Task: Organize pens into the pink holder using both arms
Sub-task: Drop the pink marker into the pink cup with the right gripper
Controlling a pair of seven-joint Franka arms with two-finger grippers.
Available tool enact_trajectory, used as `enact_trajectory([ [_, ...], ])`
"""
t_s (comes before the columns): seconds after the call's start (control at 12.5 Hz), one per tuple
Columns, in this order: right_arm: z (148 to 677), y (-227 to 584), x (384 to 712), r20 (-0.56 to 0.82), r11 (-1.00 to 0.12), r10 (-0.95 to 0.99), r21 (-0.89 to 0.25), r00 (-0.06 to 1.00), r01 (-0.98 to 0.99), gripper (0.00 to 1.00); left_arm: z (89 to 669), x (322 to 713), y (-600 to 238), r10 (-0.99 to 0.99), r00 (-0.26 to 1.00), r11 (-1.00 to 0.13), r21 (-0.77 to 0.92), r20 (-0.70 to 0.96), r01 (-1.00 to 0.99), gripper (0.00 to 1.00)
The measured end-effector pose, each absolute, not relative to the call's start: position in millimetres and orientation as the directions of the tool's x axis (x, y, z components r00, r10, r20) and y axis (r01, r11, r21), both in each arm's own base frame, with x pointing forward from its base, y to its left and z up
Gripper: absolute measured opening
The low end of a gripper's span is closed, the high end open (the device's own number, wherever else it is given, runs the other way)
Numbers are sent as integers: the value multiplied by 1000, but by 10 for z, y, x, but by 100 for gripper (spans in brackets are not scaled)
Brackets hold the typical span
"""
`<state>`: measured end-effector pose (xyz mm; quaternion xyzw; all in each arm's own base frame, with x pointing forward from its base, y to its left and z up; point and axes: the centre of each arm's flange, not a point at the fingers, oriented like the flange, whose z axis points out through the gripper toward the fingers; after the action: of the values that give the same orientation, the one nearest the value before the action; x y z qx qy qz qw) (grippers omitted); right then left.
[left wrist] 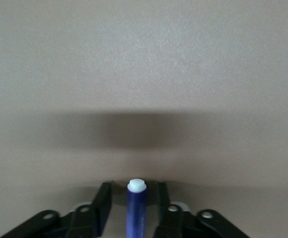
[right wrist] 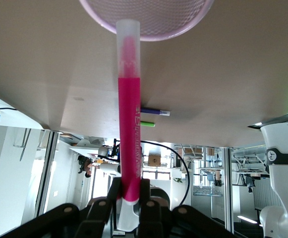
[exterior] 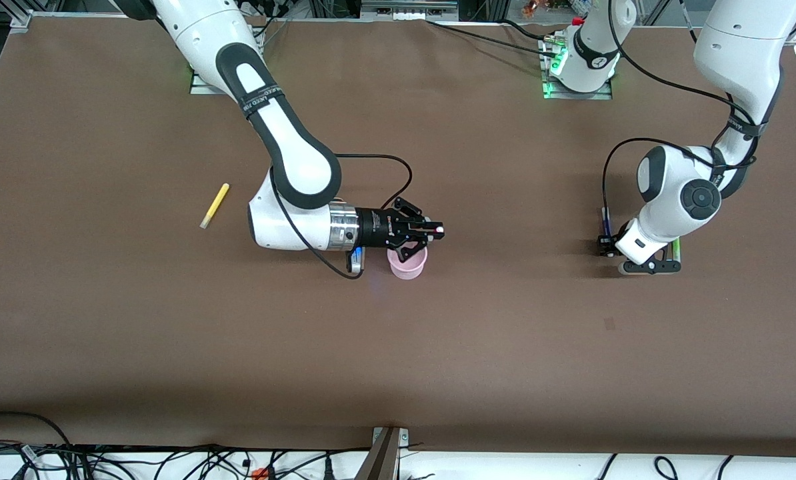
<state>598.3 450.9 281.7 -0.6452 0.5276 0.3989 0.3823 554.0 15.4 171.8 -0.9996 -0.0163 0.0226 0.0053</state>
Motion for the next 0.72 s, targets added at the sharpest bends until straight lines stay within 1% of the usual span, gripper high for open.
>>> enact_trajectory([
  [0.08, 2753, 4499, 5964, -917, -152, -382, -62, 117, -986, 18, 1702, 5540, 153, 33, 998, -999, -11, -47, 32, 41],
  [0.16, 2689, 4483, 5944, -915, -153, -388, -55, 111, -987, 18, 1714, 5551, 141, 31, 999, -999, -10, -45, 31, 31],
  [0.24, 2620, 4460, 5926, -912, -159, -394, -57, 116, -986, 18, 1719, 5557, 131, 30, 999, -1000, -10, -45, 29, 18],
  [0.32, 2542, 4426, 5909, -908, -167, -399, -66, 129, -984, 18, 1719, 5560, 134, 30, 998, -1000, -10, -47, 30, 19],
  [0.4, 2474, 4386, 5900, -904, -173, -404, -75, 141, -982, 24, 1721, 5561, 137, 31, 998, -999, -10, -50, 30, 19],
  [0.56, 2460, 4340, 5923, -898, -182, -409, -98, 165, -979, 46, 1765, 5603, 150, 33, 996, -999, -15, -86, 31, 19],
  [0.72, 2589, 4304, 5995, -875, -213, -429, -146, 226, -966, 69, 2016, 5788, 167, 37, 982, -999, -28, -188, 32, 19],
])
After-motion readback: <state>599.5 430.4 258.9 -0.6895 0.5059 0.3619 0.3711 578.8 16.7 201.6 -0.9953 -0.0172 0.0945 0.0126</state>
